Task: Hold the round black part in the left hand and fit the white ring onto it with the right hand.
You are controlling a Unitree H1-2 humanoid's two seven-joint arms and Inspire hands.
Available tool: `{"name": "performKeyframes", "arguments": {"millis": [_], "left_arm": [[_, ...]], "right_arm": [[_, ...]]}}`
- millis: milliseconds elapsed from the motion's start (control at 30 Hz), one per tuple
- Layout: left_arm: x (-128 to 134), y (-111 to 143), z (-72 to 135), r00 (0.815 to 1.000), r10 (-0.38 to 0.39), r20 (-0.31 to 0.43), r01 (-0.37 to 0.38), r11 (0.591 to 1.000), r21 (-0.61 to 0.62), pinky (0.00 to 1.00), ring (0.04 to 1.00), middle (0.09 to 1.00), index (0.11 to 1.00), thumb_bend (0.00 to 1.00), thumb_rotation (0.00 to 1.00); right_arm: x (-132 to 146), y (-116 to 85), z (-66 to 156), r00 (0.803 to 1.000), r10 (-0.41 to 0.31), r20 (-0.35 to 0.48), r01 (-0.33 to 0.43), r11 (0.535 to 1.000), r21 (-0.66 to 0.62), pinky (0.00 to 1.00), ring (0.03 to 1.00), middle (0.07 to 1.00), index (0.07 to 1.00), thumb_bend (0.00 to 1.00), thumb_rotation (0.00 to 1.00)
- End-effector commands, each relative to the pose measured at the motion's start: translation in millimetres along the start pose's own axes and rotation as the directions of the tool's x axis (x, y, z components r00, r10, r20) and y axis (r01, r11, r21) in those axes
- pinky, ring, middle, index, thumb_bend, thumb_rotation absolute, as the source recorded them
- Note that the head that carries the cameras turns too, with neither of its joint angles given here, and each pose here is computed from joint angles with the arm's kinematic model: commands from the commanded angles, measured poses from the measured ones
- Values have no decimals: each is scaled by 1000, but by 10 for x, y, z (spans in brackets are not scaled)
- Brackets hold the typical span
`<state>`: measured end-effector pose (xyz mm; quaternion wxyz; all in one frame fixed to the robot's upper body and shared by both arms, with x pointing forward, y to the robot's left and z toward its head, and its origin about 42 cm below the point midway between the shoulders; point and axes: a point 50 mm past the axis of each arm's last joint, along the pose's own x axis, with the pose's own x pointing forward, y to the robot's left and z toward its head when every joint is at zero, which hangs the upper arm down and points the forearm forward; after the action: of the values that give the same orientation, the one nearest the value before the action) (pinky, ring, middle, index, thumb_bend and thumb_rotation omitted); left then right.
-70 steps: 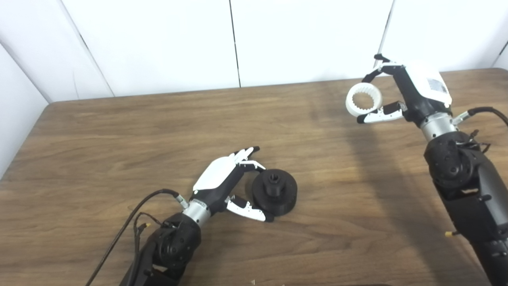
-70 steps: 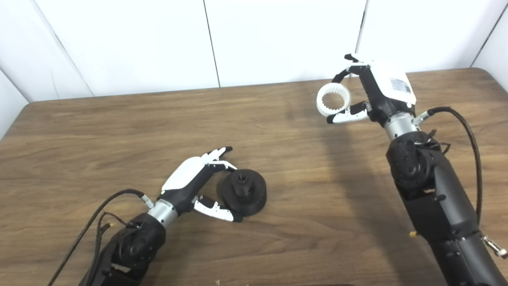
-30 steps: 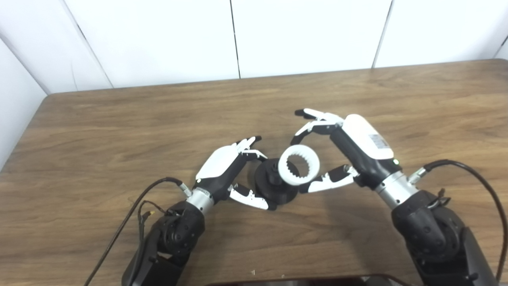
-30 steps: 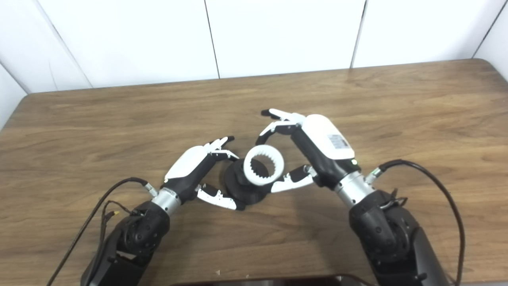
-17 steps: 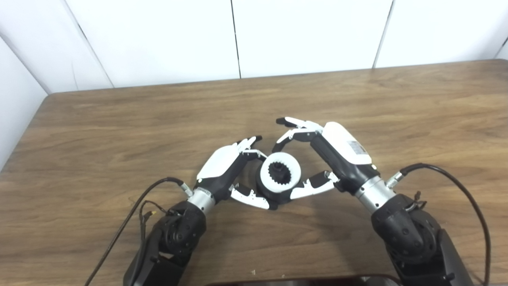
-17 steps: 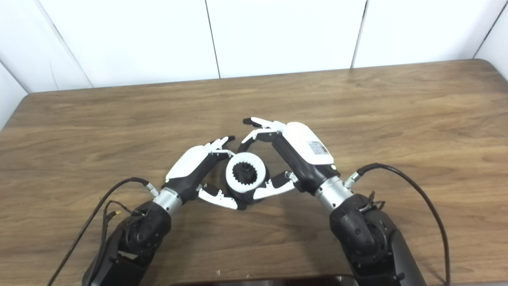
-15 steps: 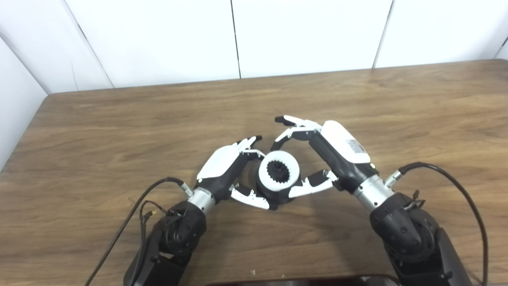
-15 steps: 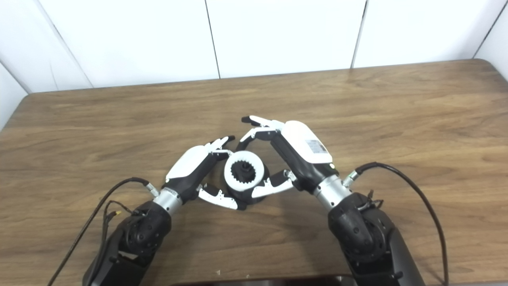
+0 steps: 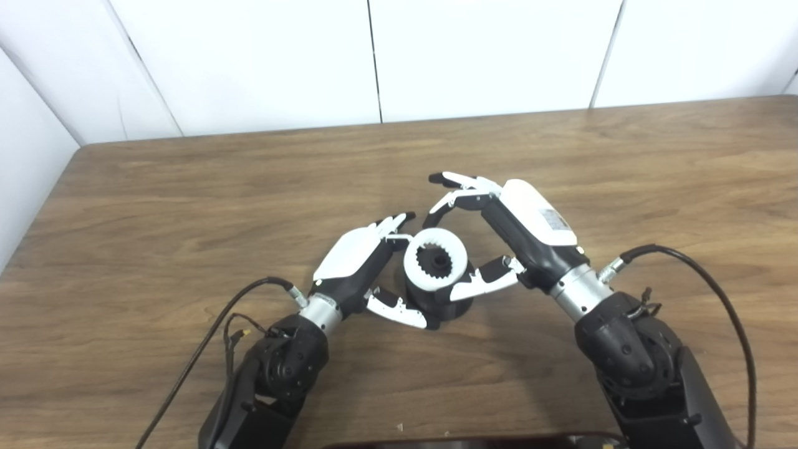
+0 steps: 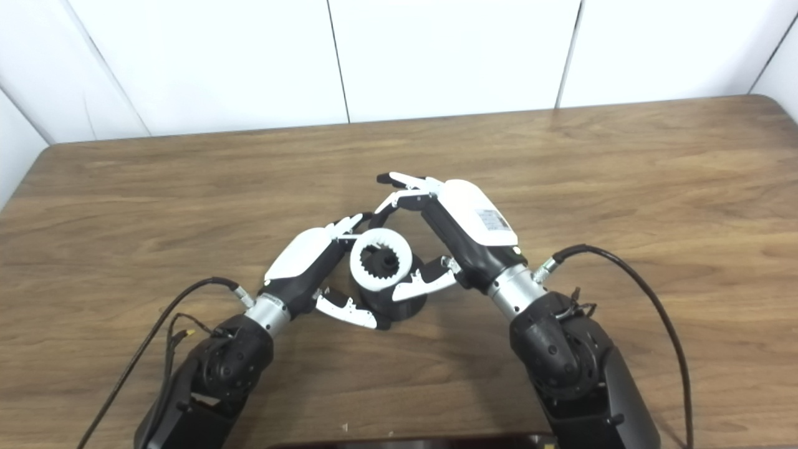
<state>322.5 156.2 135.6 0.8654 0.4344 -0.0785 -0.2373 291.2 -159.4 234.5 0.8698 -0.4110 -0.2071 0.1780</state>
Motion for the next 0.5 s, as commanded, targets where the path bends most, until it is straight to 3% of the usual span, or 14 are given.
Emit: {"name": "performKeyframes", "arguments": {"millis": [0,467], "left_arm": [[75,138,104,998,32,45,-32,999,14,1000,1000,1000,613,993,375],[61,204,90,998,34,50,-35,999,10,1000,1000,1000,610,994,378]], "right_arm": [[94,-116,90,997,-54,59,56,998,-17,900,872,883,495,518,154],[80,-133,0,999,-38,30,39,999,-38,905,871,882,495,518,155]]}}
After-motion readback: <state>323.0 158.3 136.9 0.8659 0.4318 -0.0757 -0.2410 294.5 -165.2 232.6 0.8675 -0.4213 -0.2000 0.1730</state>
